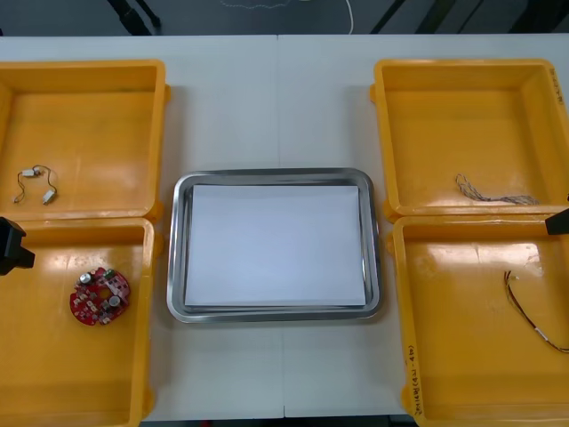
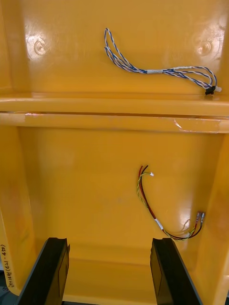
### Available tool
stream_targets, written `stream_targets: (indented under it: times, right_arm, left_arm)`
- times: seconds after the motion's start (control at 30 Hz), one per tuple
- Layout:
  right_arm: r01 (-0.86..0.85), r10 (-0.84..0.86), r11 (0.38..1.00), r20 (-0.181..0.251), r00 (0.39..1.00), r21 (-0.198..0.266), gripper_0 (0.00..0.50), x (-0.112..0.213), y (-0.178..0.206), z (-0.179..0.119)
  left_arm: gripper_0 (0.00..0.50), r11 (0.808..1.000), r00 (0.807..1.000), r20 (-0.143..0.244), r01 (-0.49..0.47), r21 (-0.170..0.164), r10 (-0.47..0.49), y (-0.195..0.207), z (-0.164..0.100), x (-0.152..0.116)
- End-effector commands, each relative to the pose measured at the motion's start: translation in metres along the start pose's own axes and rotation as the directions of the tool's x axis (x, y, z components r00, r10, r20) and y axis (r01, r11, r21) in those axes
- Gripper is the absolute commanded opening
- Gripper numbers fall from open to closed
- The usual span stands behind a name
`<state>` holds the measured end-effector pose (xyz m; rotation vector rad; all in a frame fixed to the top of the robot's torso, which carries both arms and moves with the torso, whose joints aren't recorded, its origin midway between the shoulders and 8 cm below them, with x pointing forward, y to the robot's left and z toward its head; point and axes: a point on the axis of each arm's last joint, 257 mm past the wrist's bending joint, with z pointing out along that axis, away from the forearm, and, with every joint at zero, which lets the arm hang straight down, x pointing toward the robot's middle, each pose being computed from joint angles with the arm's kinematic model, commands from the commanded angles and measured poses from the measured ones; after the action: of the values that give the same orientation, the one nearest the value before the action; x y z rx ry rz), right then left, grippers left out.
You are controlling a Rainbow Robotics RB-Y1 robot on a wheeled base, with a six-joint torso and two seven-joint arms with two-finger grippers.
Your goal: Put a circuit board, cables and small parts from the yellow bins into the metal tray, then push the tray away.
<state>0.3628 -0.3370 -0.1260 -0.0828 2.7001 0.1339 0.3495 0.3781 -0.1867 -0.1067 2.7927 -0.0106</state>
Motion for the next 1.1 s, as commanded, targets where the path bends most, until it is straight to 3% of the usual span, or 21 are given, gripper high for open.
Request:
stream_targets:
  times: [0.03, 1.1]
  right_arm:
    - [0.033, -0.034, 0.999, 0.022, 0.999, 0.041, 0.5, -0.0069, -0.0038, -0.01]
    - [0.033, -0.034, 0.999, 0.022, 0.999, 0.041, 0.5, -0.0069, -0.0038, -0.01]
  left_arm:
    - [0.5, 0.996, 0.995, 0.036, -0.087, -0.034, 0.088, 0.0102, -0.0167, -0.0133]
    - [0.5, 0.996, 0.995, 0.036, -0.087, -0.034, 0.088, 0.0102, -0.0167, -0.0133]
